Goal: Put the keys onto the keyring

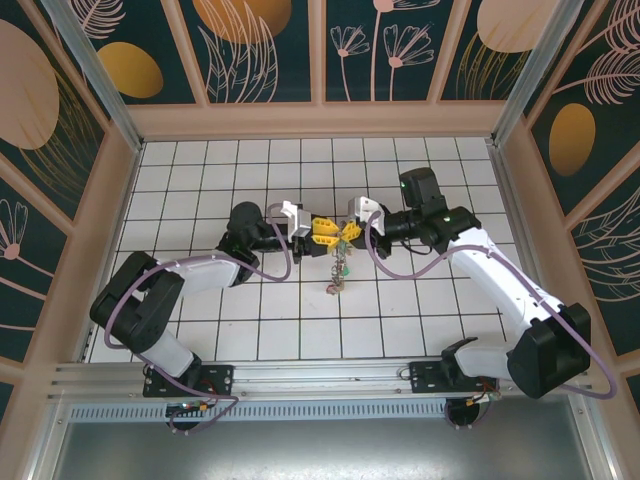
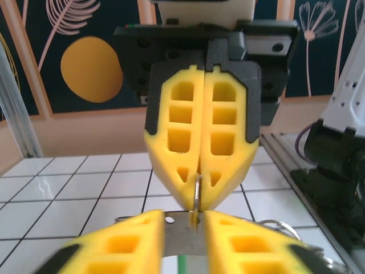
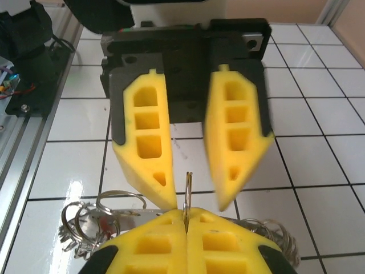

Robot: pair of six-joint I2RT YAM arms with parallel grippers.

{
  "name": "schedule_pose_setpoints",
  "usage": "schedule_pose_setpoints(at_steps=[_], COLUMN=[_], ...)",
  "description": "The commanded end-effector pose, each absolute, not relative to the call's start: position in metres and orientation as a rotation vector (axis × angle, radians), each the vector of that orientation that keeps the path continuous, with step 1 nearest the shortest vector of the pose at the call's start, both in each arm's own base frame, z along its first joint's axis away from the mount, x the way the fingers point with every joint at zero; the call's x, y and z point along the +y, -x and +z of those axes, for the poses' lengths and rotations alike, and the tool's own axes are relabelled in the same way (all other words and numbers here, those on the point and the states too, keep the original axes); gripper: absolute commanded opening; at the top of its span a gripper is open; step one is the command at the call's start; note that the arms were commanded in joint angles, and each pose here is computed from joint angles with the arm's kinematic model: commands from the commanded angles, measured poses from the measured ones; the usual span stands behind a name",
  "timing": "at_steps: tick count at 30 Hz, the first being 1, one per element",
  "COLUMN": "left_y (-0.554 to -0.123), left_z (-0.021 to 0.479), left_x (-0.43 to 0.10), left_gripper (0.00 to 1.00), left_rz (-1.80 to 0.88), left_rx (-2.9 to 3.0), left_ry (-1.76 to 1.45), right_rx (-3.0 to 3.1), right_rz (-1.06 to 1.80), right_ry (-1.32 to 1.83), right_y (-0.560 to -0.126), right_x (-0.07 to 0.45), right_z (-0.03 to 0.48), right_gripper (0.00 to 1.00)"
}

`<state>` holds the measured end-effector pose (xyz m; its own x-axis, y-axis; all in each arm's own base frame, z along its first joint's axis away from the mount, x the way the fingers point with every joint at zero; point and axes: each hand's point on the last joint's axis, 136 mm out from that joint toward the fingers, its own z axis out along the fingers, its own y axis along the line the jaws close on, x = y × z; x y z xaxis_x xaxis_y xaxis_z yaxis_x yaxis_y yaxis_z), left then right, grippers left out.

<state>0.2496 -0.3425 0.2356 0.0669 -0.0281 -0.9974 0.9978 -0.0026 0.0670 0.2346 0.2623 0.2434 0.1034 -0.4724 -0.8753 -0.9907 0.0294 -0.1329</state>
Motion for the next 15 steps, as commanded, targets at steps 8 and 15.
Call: schedule_pose_setpoints(at_steps=[8, 15], left_y=[-0.249, -0.260], left_z=[0.224, 0.215], left_x=[-0.342, -0.344], left_gripper=[0.25, 0.21], left_rz=[-0.978, -0.939], left_rx=[1.191, 1.244], left_ry=[-1.436, -1.458], right_rx=[1.503, 1.474], right_rz=[0.665, 0.667], right_ry=[1.627, 1.621], right_y=[-0.244, -0.247], right_x=[0.256, 0.261], right_z=[0.240, 0.248], right_gripper=[0.00, 0.00])
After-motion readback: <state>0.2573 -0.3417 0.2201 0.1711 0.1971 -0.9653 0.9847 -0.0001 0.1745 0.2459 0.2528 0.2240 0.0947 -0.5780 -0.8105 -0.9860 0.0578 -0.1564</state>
